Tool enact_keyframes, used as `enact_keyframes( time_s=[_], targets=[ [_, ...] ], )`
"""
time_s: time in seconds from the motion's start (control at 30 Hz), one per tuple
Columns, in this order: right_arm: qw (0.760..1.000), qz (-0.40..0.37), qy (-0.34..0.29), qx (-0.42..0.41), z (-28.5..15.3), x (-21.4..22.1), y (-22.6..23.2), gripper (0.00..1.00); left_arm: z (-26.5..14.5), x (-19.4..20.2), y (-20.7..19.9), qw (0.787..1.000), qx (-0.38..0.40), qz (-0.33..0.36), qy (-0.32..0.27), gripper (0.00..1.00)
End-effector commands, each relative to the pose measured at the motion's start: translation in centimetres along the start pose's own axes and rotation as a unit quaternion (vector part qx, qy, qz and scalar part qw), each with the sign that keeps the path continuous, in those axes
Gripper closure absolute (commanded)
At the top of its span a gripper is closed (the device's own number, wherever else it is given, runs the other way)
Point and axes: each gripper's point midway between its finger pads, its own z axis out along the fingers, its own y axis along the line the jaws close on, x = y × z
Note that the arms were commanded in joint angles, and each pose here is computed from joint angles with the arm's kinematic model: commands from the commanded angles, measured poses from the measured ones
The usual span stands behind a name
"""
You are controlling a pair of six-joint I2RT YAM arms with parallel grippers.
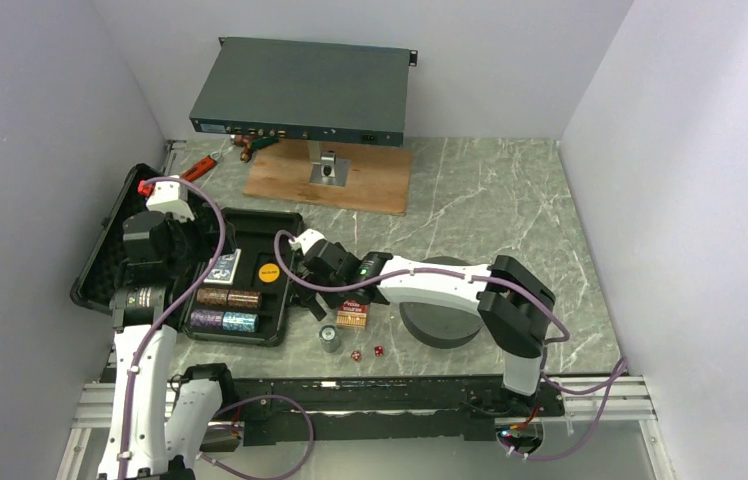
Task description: Pack up texas hold em set
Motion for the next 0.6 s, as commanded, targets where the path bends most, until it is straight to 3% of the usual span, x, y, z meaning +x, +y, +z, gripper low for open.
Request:
enact_keyframes(
  time_s=[0.0,0.57],
  targets=[
    [1.0,-0.024,-0.008,-0.009,0.1,-1.6,0.6,0.09,-0.3,-0.9,-0.1,1.0,-0.001,-0.003,-0.014,0.03],
    [0.999,-0.023,0.005,0.03,2.1,-1.4,-0.7,0.24,-0.1,-0.8,-0.1,1.0,-0.001,-0.001,-0.009,0.05]
  ],
)
